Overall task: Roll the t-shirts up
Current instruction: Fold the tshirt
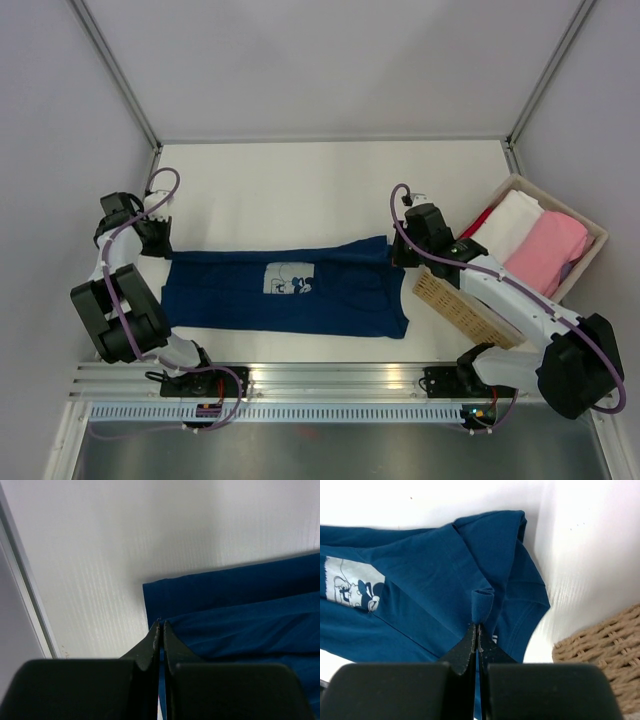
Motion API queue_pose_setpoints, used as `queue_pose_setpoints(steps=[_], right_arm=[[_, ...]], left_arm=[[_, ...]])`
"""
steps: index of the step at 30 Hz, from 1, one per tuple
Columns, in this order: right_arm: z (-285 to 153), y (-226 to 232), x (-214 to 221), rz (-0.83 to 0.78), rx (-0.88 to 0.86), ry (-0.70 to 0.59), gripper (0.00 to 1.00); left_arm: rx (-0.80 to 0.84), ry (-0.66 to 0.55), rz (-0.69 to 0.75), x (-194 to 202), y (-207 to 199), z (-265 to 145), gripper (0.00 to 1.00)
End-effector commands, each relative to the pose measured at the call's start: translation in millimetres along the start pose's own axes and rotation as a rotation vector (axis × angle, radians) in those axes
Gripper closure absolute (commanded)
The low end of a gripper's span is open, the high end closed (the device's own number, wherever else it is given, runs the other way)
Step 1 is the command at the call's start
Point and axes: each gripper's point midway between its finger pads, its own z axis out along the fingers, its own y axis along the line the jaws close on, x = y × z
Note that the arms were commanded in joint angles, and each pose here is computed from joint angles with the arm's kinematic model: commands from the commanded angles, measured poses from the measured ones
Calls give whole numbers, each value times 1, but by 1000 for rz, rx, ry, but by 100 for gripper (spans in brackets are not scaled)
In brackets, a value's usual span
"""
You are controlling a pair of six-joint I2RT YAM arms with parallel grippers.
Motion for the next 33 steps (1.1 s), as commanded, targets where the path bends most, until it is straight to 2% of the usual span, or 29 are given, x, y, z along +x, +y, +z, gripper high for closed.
queue_pose_setpoints(steps=[1, 7, 11, 19, 24, 33], right_arm=[[-12, -7, -6, -20, 60, 15, 100], [-29, -1, -12, -30, 37, 11, 100], [-32, 4, 2, -41, -1, 67, 100], [-5, -5, 52, -43, 34, 180, 100], [3, -20, 66, -53, 98, 212, 100], [14, -26, 82, -54, 109, 248, 100]], left_arm=[[-68, -94, 63, -34, 19, -20, 98], [-77, -108, 80, -40, 21, -27, 98], [-82, -96, 91, -36, 21, -28, 98], [-58, -13, 99, -6, 16, -9, 98], [-59, 71, 109, 18, 20, 4, 98], [-17, 145, 148, 47, 11, 16, 97]])
